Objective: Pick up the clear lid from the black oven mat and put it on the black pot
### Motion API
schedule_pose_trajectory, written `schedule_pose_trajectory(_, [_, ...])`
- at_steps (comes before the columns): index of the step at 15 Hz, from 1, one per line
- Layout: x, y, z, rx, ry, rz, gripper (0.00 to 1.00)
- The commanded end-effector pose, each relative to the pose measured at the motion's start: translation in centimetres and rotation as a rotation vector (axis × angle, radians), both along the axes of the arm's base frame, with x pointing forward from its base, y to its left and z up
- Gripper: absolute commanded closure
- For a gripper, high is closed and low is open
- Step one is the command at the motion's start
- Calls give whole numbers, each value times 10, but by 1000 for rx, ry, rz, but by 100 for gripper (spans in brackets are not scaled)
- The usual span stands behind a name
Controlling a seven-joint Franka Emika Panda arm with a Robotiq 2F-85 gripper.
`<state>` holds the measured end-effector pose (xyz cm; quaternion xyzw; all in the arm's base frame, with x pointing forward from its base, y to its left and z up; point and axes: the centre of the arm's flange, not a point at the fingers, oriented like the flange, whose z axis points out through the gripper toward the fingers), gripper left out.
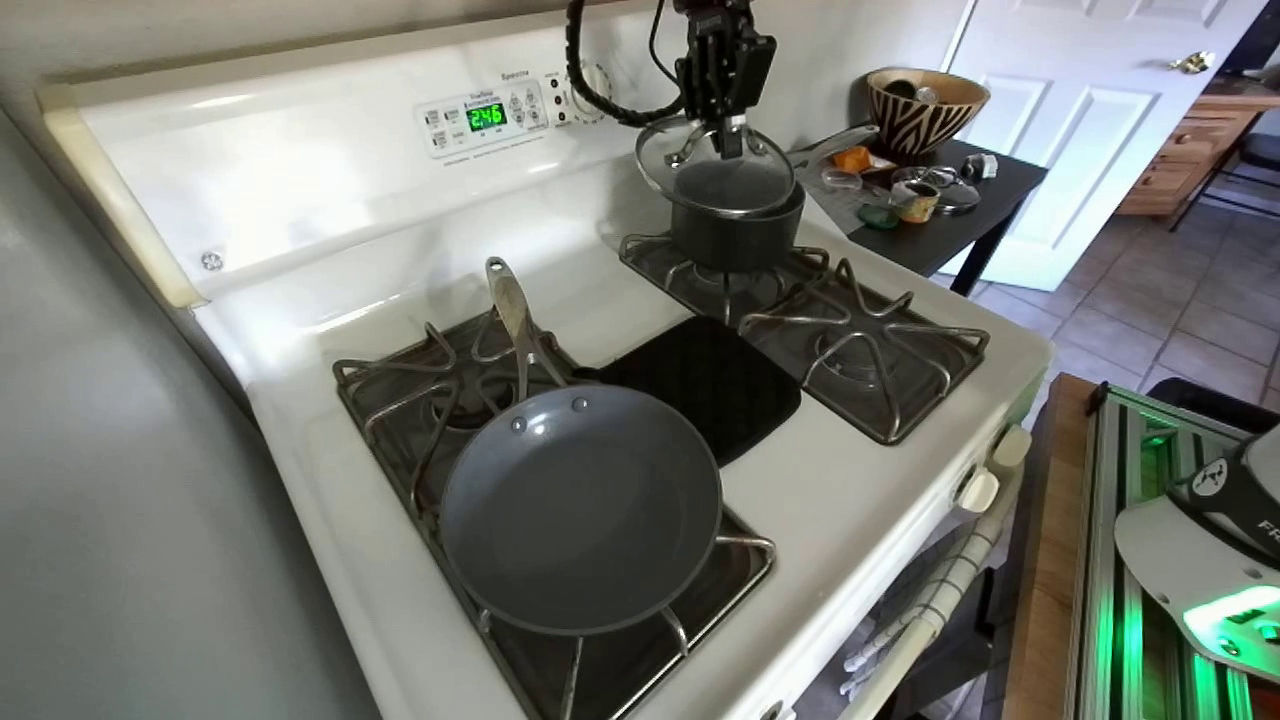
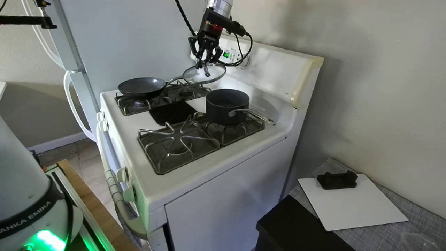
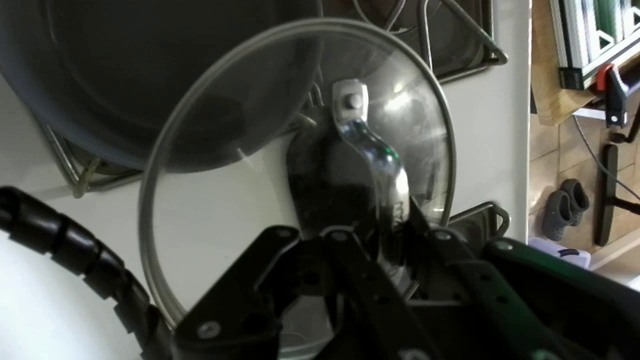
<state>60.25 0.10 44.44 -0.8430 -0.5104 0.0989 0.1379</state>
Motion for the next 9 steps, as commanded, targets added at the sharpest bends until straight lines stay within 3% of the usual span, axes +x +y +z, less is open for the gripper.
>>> schedule_pose_trajectory(1, [16, -22, -2, -19, 0, 78, 100])
schedule_pose_trajectory(9, [26, -54, -23, -38, 10, 214, 100])
